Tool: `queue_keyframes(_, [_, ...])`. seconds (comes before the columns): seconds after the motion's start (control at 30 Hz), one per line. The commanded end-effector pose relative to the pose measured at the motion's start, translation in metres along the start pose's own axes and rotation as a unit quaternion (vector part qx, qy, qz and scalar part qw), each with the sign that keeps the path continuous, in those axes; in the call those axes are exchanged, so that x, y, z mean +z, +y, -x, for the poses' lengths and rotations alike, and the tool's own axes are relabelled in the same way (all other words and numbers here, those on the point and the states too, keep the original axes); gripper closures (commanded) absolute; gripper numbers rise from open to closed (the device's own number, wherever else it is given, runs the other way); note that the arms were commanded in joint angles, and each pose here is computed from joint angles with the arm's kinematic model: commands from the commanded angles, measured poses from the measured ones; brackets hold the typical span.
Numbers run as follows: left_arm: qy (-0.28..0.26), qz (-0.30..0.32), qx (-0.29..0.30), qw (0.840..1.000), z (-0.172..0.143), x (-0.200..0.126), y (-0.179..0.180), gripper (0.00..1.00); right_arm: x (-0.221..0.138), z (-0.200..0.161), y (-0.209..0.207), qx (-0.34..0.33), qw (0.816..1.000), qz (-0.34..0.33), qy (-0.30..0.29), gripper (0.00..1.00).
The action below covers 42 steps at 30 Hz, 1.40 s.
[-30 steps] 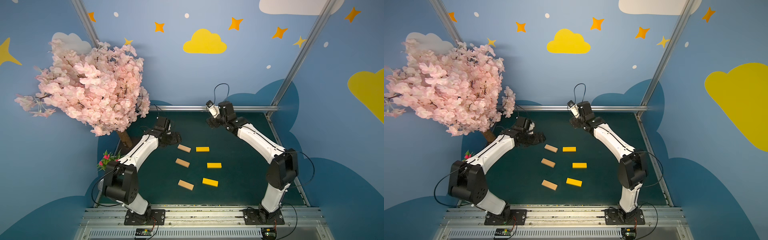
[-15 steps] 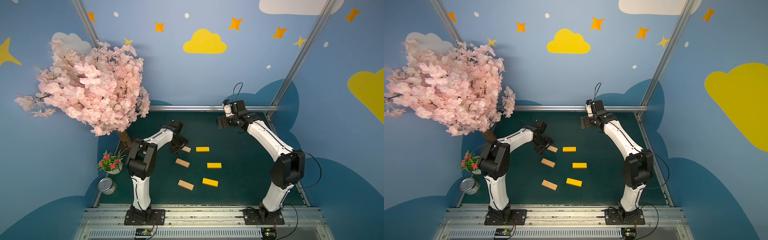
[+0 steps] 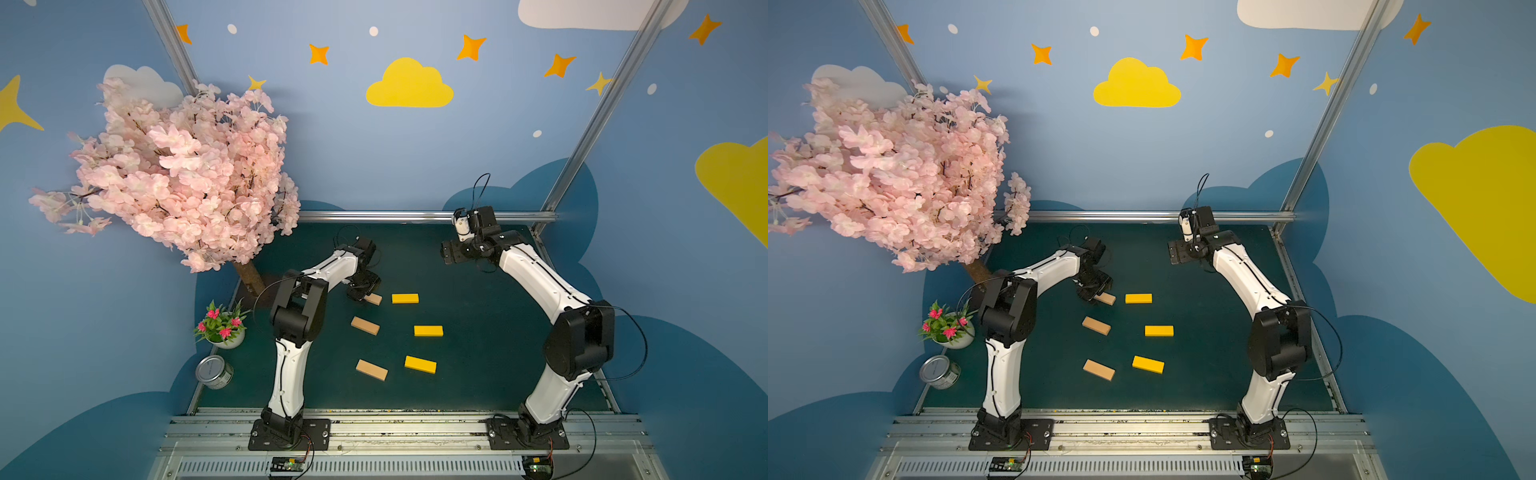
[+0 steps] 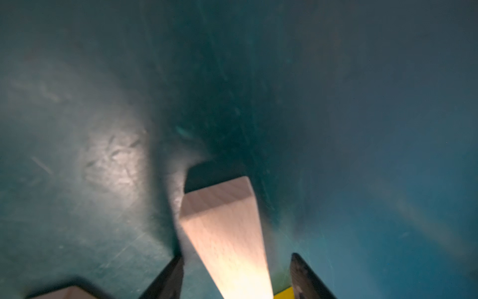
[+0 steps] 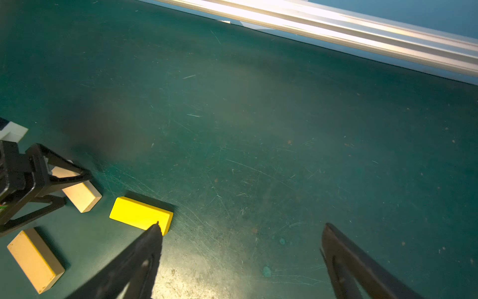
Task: Assemble the number 6 with building blocks
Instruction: Pick up the building block from the center of the board, then assemble the building block at the center of the board.
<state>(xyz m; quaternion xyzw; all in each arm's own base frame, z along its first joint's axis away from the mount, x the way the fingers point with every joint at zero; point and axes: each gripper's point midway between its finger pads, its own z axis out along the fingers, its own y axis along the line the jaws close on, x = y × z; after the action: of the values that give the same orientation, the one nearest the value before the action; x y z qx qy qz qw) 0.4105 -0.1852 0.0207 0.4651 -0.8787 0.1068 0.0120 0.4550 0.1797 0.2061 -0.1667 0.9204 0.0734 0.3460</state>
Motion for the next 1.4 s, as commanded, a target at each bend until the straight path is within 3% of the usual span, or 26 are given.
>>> queue_keyframes(0.0, [0.015,0.066,0.008,0.998,-0.003,0.025,0.022,0.56,-0.013,0.006,-0.003,-0.002,1.0,0.002,-0.012,0.02])
queue_keyframes(0.07, [0.022,0.091,0.021,0.995,-0.005,0.023,0.031,0.63,-0.013,0.006,-0.007,0.001,1.0,0.001,-0.01,0.02])
queue_keyframes(0.2, [0.028,0.113,0.05,0.992,-0.007,0.018,0.051,0.66,-0.014,0.005,-0.013,0.006,1.0,-0.003,-0.011,0.02])
queue_keyframes(0.3, [0.031,0.107,0.131,0.985,-0.009,0.009,0.051,0.72,-0.015,0.004,-0.015,0.008,1.0,-0.007,-0.01,0.02])
queue_keyframes(0.4, [0.032,0.109,0.243,0.963,-0.013,-0.005,0.046,0.72,-0.018,0.003,-0.015,0.015,1.0,-0.008,-0.012,0.02])
queue_keyframes(0.47, [0.01,0.118,0.322,0.939,-0.014,-0.017,0.039,0.71,-0.02,0.003,-0.015,0.022,1.0,-0.007,-0.015,0.02])
queue_keyframes(0.57, [-0.012,0.113,0.4,0.91,-0.022,-0.025,0.029,0.71,-0.022,0.003,-0.013,0.033,0.999,-0.001,-0.021,0.02])
queue_keyframes(0.63, [-0.013,0.111,0.425,0.898,-0.027,-0.024,0.026,0.7,-0.023,0.003,-0.011,0.036,0.999,0.005,-0.025,0.02])
queue_keyframes(0.83, [-0.001,0.1,0.449,0.888,-0.038,-0.01,0.018,0.71,-0.029,-0.003,-0.007,0.039,0.999,0.015,-0.029,0.02])
queue_keyframes(1.37, [0.012,0.086,0.456,0.886,-0.055,0.008,0.001,0.71,-0.044,-0.012,-0.011,0.04,0.998,0.0,-0.039,0.02])
